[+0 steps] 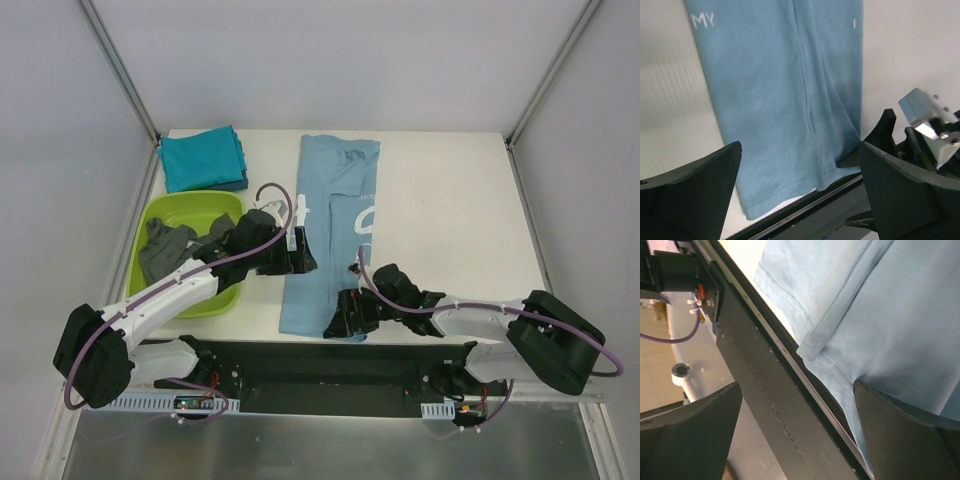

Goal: Fold and stack the t-shirts
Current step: Grab the bottom of the folded rectangular tshirt with both arms

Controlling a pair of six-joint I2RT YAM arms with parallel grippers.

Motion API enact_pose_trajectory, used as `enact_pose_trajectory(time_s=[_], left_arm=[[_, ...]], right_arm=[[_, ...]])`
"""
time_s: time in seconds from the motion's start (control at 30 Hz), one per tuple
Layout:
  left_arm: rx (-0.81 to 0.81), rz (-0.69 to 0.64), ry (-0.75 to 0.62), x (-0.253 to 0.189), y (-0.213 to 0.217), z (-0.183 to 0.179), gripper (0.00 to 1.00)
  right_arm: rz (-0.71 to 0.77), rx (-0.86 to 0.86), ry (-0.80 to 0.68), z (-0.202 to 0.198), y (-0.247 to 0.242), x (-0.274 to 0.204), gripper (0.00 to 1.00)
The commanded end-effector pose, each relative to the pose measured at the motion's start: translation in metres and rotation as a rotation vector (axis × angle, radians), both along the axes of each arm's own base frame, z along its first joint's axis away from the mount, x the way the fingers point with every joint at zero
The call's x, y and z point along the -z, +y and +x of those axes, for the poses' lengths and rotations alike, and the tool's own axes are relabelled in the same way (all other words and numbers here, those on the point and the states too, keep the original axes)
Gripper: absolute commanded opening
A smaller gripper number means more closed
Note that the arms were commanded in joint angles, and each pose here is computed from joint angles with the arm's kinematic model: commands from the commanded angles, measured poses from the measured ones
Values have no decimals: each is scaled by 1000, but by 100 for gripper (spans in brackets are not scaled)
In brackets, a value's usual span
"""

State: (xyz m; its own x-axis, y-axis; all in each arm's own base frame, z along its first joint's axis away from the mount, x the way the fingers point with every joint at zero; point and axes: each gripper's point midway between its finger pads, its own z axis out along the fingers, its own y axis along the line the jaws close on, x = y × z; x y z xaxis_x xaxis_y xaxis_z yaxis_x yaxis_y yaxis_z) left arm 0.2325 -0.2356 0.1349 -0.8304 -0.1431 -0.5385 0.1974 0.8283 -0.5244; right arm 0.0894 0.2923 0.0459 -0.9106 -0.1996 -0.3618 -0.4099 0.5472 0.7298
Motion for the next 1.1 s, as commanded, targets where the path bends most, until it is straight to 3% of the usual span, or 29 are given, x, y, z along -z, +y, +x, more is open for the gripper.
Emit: enact_pose_trajectory(time_s=[0.0, 0.13, 0.37, 0.63, 0.77, 1.07], left_arm=[[0, -16, 84, 15, 4, -22, 99], [10, 5, 157, 31, 11, -40, 99], [25, 28, 229, 43, 22, -76, 99], [-24, 130, 402, 75, 47, -114, 99], [-34, 160, 467, 90, 49, -124, 85], [-50, 245, 541, 110, 52, -131, 65]], right_arm=[[26, -13, 71, -10, 5, 14, 97], [75, -31, 19, -6, 10, -2, 98], [55, -147, -228, -7, -7, -53, 98], [-227, -297, -453, -14, -45, -44, 95], [-315, -358, -515, -12, -44, -37, 88], [-512, -439, -596, -4, -40, -11, 76]])
